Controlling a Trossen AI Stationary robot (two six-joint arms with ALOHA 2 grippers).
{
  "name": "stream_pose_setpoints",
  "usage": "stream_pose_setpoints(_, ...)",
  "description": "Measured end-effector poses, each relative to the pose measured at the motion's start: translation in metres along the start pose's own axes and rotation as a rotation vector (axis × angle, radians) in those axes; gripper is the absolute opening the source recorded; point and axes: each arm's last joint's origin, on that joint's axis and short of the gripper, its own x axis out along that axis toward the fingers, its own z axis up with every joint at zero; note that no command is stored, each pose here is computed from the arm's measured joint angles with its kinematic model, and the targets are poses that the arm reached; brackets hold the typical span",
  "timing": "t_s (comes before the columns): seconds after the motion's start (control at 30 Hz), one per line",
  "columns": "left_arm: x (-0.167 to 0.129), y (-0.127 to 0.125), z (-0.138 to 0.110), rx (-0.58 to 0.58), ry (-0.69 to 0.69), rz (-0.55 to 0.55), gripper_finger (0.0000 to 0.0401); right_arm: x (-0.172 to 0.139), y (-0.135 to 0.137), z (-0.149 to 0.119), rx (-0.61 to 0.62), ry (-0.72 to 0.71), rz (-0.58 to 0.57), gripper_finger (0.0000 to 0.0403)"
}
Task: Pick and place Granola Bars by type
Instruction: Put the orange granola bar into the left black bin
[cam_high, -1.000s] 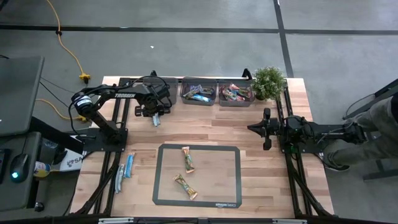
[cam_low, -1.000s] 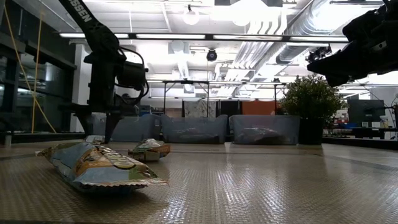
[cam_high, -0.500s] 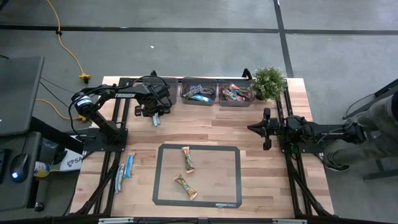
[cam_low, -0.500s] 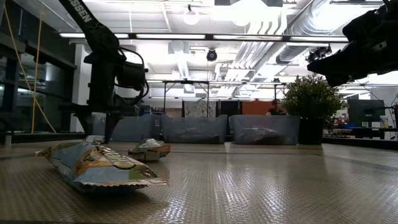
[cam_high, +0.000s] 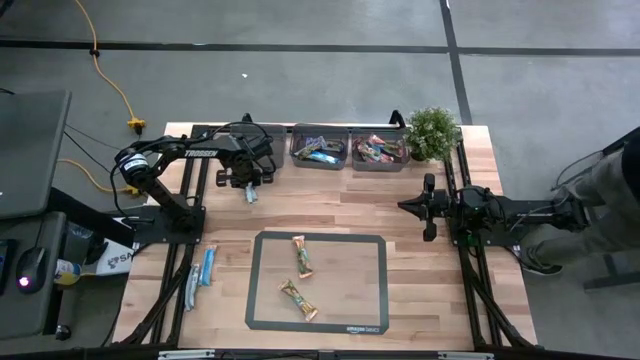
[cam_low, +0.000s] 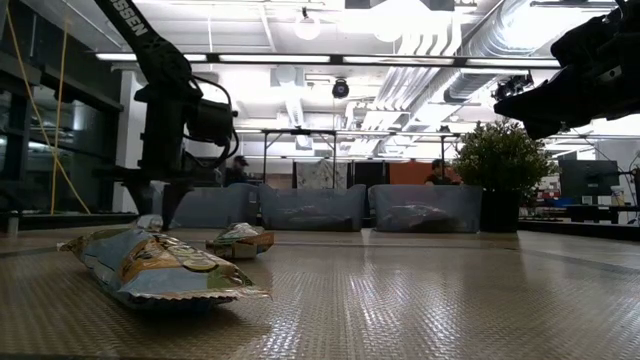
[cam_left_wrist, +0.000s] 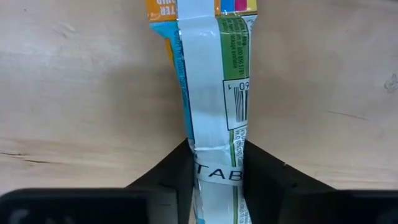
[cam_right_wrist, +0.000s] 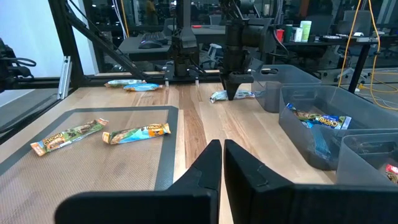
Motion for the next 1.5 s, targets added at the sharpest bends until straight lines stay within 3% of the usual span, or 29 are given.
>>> stream_pose_setpoints(0.37,-0.007,0.000,-0.005,0.117,0.032,-0.067,0.0076,0.000,0.000,0.000,0.000,0.000,0.000,0.0002)
stream_pose_setpoints(0.8,-0.025,-0.022,-0.038,0.483,0.108,-0.311,0.0076,0.000,0.000,0.000,0.000,0.000,0.000,0.0002)
stream_pose_setpoints(0.97,-0.031,-0.044,-0.047,0.612,0.078,-0.529,0.0076,0.000,0.000,0.000,0.000,0.000,0.000,0.0003)
stream_pose_setpoints(1.13,-0.054,-0.064,-0.053,0.777,0.011,-0.844,0.0076,0.000,0.000,0.000,0.000,0.000,0.000,0.0005)
stream_pose_setpoints(1.33,-0.093,-0.074,-0.056,0.941,-0.005,-1.228,0.0076,0.000,0.000,0.000,0.000,0.000,0.000,0.0001)
stream_pose_setpoints(1.5,-0.126,-0.072,-0.061,1.054,-0.026,-1.474,0.0076,0.000,0.000,0.000,0.000,-0.001,0.000,0.0002)
